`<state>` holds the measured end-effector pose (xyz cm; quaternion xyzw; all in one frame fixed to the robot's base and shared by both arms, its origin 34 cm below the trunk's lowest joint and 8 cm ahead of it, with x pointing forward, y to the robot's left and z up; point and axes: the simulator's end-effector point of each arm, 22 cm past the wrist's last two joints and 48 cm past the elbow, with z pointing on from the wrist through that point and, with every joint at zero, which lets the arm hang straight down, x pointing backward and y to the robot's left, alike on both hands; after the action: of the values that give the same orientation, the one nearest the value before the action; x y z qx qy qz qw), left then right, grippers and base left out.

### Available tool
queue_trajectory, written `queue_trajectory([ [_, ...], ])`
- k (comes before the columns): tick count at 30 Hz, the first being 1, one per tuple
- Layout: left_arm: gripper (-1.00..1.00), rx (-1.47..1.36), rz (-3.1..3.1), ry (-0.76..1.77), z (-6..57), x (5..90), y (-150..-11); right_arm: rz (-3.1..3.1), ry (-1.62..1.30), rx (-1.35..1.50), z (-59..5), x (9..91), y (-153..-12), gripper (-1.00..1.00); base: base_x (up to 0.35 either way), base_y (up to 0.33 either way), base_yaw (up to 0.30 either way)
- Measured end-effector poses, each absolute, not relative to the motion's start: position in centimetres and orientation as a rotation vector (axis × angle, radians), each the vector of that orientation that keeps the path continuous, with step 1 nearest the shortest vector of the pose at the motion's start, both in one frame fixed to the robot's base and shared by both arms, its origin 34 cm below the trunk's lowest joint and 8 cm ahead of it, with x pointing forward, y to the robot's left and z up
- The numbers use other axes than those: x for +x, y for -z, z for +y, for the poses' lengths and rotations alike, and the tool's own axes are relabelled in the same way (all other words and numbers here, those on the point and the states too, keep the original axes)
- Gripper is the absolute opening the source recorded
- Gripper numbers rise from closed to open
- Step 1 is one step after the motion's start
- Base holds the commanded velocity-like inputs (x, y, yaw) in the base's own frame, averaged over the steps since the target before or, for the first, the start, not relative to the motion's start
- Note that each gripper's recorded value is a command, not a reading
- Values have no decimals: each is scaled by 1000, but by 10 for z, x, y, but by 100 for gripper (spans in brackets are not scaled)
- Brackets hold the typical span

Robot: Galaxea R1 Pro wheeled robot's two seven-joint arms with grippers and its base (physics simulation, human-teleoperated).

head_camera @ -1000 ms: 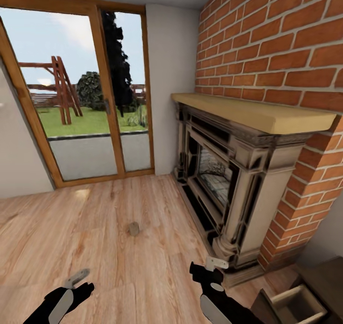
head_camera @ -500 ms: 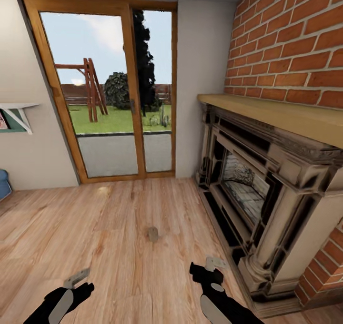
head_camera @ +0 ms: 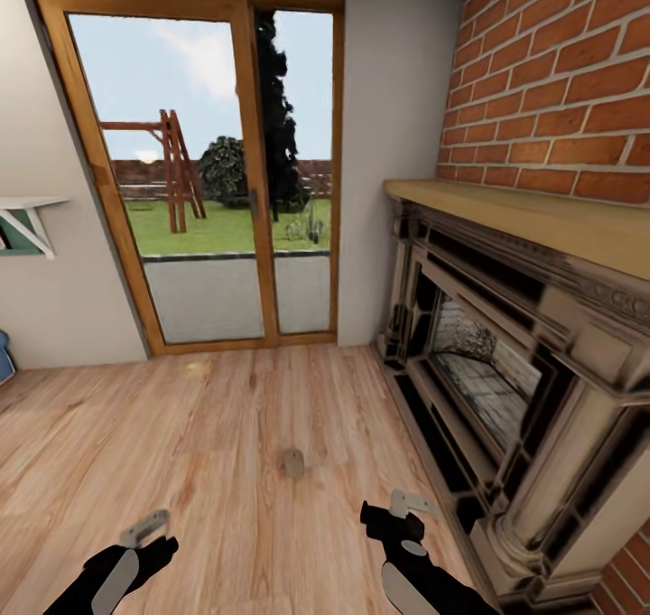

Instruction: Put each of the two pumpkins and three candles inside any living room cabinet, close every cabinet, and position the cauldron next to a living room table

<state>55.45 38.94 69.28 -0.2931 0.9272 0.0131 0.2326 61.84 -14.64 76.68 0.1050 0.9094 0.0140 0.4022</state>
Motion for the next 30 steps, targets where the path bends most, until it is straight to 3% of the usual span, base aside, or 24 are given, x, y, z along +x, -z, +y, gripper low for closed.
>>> queue_trajectory([
  [8, 100, -805, 2547, -36, 390, 555, -693, 2297, -33, 261, -148, 619, -767, 100, 270, 186, 17],
  [21, 100, -806, 2547, -36, 390, 555, -693, 2297, -34, 261, -147, 619, -767, 100, 260, 194, 253],
  [30, 100, -805, 2548, -36, 390, 554, -693, 2297, -34, 263, -147, 619, -767, 100, 258, 156, 34],
])
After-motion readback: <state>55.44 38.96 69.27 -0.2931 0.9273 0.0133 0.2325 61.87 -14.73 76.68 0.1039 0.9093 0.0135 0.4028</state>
